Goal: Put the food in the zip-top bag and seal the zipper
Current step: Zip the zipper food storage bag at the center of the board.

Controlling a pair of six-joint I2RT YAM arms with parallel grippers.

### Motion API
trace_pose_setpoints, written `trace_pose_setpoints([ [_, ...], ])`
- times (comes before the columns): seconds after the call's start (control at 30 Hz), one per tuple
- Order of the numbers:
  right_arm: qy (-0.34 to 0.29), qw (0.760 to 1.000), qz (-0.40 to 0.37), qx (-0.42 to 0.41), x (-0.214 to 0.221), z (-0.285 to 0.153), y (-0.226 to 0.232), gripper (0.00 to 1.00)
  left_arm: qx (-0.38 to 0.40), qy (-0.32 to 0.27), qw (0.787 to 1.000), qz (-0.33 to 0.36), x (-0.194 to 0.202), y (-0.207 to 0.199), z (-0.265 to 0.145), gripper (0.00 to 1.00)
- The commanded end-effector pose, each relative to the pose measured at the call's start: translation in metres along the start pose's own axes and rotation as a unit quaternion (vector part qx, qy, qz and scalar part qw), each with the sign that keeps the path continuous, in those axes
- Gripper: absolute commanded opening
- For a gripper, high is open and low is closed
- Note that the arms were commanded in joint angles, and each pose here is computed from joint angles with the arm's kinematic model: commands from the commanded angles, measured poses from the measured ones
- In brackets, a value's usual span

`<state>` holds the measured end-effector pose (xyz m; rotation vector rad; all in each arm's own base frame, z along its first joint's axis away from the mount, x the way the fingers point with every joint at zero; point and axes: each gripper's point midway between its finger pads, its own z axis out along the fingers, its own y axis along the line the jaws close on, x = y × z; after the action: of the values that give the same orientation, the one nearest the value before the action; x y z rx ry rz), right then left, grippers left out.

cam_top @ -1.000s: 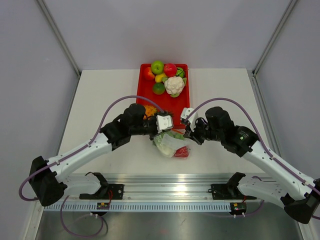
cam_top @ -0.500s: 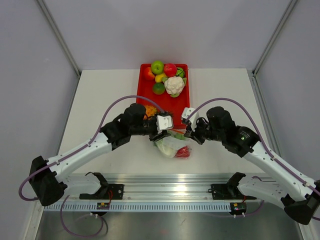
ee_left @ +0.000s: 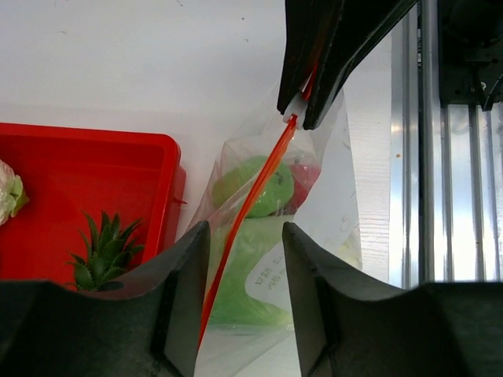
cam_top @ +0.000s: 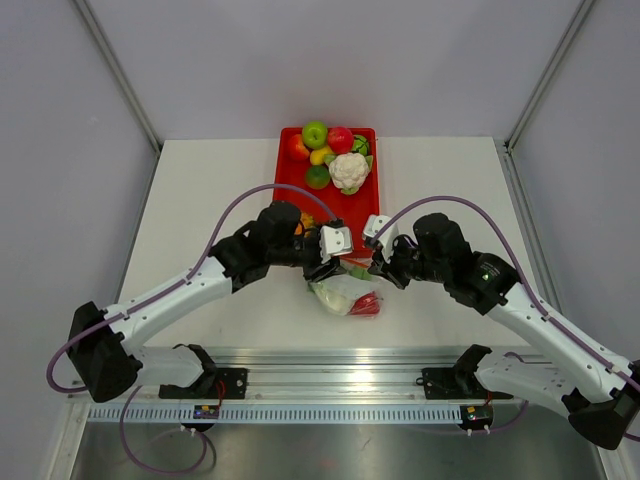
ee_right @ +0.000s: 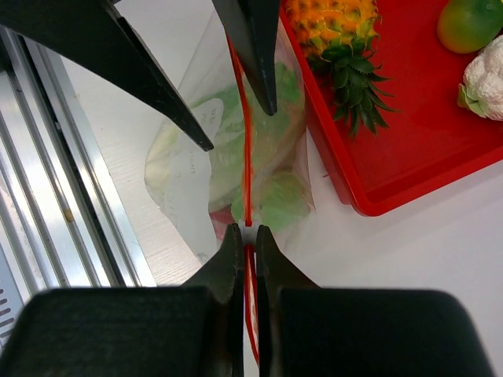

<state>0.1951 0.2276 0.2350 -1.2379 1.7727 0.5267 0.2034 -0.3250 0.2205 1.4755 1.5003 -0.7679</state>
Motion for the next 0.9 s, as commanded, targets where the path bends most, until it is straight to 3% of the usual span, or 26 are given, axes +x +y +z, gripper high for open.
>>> trace_pose_setpoints([
  [0.0,-0.041,0.999,-0.011,0.006,-0.026,-0.010,-0.005,0.00,0.021,-0.027,0.999,0.012,-0.021,-0.003,0.002,0.42],
  [0.1,-0.041,0.999,-0.011,0.007,-0.026,-0.009,-0.005,0.00,0.031,-0.025,0.999,0.010,-0.019,-0.006,0.003,0.23],
  [0.13,-0.040,0.999,-0.010,0.006,-0.025,-0.009,-0.005,0.00,0.034,-0.023,0.999,0.010,-0.018,-0.007,0.004,0.04],
  [0.17,-0.038,0.999,-0.010,0.006,-0.024,-0.008,-0.005,0.00,0.034,-0.022,0.999,0.009,-0.018,-0.007,0.004,0.00],
  [0.43,-0.030,0.999,-0.008,0.015,-0.015,-0.016,-0.004,0.00,-0.034,-0.012,0.999,0.035,-0.008,0.006,-0.014,0.00],
  [0.87,-0.014,1.000,0.008,0.019,0.004,-0.025,0.003,0.00,-0.064,0.001,0.998,0.012,0.013,0.013,-0.033,0.00],
])
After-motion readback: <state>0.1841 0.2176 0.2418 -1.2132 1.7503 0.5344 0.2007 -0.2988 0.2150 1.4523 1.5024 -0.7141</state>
